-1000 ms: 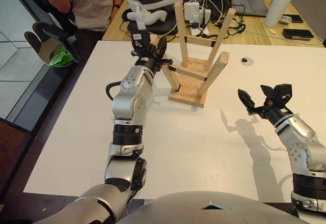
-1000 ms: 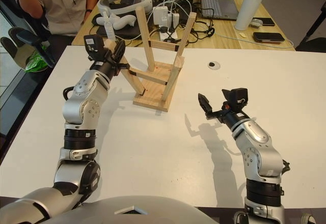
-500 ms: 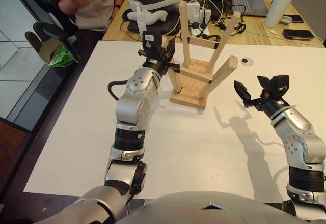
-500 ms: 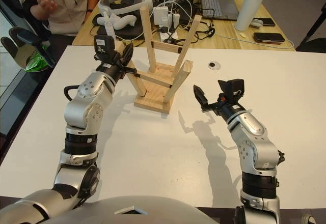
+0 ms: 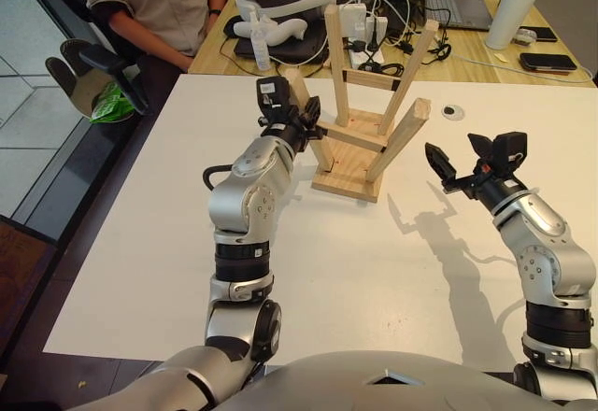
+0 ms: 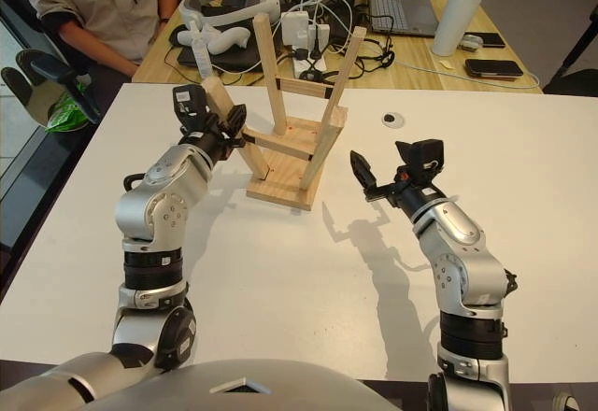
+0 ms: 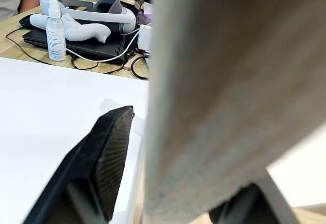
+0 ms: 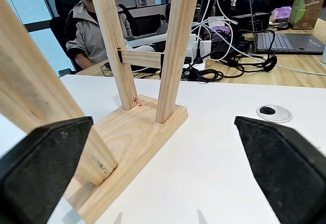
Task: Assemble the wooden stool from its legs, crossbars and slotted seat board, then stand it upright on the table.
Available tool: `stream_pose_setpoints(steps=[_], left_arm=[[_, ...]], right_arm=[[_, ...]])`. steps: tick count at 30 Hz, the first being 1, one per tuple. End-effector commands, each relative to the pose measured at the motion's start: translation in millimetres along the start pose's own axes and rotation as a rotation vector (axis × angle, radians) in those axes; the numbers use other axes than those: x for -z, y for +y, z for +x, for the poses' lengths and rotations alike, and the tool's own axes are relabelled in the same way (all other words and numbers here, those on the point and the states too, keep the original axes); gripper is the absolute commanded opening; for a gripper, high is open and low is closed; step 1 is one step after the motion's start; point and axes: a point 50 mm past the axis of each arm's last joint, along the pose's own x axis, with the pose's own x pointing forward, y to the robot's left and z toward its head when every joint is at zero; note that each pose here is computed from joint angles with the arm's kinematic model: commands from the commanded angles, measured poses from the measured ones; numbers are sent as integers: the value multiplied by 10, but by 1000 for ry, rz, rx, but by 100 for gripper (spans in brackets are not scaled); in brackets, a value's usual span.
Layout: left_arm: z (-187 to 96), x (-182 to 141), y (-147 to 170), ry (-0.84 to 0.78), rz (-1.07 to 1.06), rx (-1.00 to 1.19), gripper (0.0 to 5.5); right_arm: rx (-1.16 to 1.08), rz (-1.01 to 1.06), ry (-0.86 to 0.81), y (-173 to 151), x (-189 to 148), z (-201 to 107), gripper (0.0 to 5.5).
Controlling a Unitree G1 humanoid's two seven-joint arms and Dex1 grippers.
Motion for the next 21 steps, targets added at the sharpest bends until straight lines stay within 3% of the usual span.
stream_pose_setpoints(steps=[1, 17, 21], left_arm=[[-25, 48, -183, 46, 39, 54, 205], [-121, 336, -259, 223, 583, 132, 205], [-100, 287, -225, 203, 615, 113, 205]], right_arm=[[-3, -9, -16, 24, -46, 20, 520], [0, -11, -18, 36, -60, 36, 520], [2, -10, -20, 35, -62, 43, 520]])
